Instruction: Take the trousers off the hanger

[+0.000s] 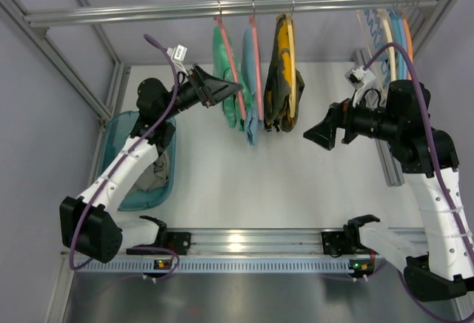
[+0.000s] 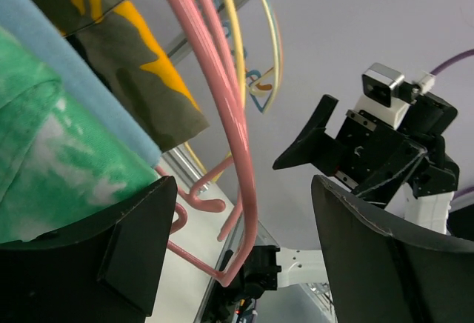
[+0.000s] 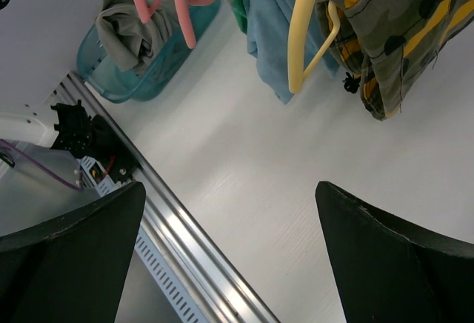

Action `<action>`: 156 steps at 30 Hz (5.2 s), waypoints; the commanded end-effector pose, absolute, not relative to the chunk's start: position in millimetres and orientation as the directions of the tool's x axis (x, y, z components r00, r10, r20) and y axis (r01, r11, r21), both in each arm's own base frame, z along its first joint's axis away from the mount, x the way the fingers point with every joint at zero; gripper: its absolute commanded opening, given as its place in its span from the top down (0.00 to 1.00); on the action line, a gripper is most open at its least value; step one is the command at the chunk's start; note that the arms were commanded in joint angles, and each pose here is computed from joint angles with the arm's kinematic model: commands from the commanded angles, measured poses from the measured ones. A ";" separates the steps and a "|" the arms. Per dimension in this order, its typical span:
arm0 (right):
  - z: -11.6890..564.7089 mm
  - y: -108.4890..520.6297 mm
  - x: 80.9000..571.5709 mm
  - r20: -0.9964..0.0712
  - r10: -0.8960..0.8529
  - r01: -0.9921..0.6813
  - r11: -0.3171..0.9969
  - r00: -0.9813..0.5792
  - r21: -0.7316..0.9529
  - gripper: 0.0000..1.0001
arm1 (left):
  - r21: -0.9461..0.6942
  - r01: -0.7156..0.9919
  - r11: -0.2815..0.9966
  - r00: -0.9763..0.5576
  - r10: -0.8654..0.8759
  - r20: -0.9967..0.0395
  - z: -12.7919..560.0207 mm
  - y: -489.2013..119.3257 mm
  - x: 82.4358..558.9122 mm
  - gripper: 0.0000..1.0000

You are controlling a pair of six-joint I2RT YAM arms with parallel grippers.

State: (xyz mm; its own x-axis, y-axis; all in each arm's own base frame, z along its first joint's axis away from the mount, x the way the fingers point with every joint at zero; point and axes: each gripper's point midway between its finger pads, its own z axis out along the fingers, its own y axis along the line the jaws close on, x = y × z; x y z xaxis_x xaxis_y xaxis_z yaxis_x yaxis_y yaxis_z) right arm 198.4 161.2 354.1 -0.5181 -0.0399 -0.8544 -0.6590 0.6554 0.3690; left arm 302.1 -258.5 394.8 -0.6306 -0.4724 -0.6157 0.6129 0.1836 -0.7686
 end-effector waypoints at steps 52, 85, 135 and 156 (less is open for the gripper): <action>372.1 164.9 196.2 -0.894 -0.029 -0.699 0.635 -0.448 0.329 0.00 | -0.509 0.858 -0.064 -0.417 -0.666 -0.619 604.3 -248.7 253.7 0.81; 465.2 225.2 238.0 -0.968 0.017 -0.820 0.529 -0.250 0.221 0.01 | -0.480 0.876 0.043 -0.351 -0.625 -0.697 540.3 -245.2 226.9 1.00; 539.0 371.6 230.9 -0.886 0.188 -0.865 0.206 -0.423 0.457 0.01 | 0.001 0.974 0.225 0.133 -0.573 -0.809 534.8 -207.8 137.7 1.00; 528.8 430.4 238.9 -0.776 0.192 -0.790 0.005 -0.601 0.614 0.33 | 0.010 0.976 0.216 0.129 -0.545 -0.829 521.4 -210.1 135.3 1.00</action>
State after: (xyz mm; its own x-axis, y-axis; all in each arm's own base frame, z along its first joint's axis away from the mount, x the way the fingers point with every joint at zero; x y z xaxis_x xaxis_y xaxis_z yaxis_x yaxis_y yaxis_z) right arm 261.3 431.3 483.8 -0.6633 0.1397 -0.7352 -0.7251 0.1231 0.6776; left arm 178.6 -232.2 452.1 -0.2654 -0.4459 -0.8548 0.9058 0.1884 -0.3795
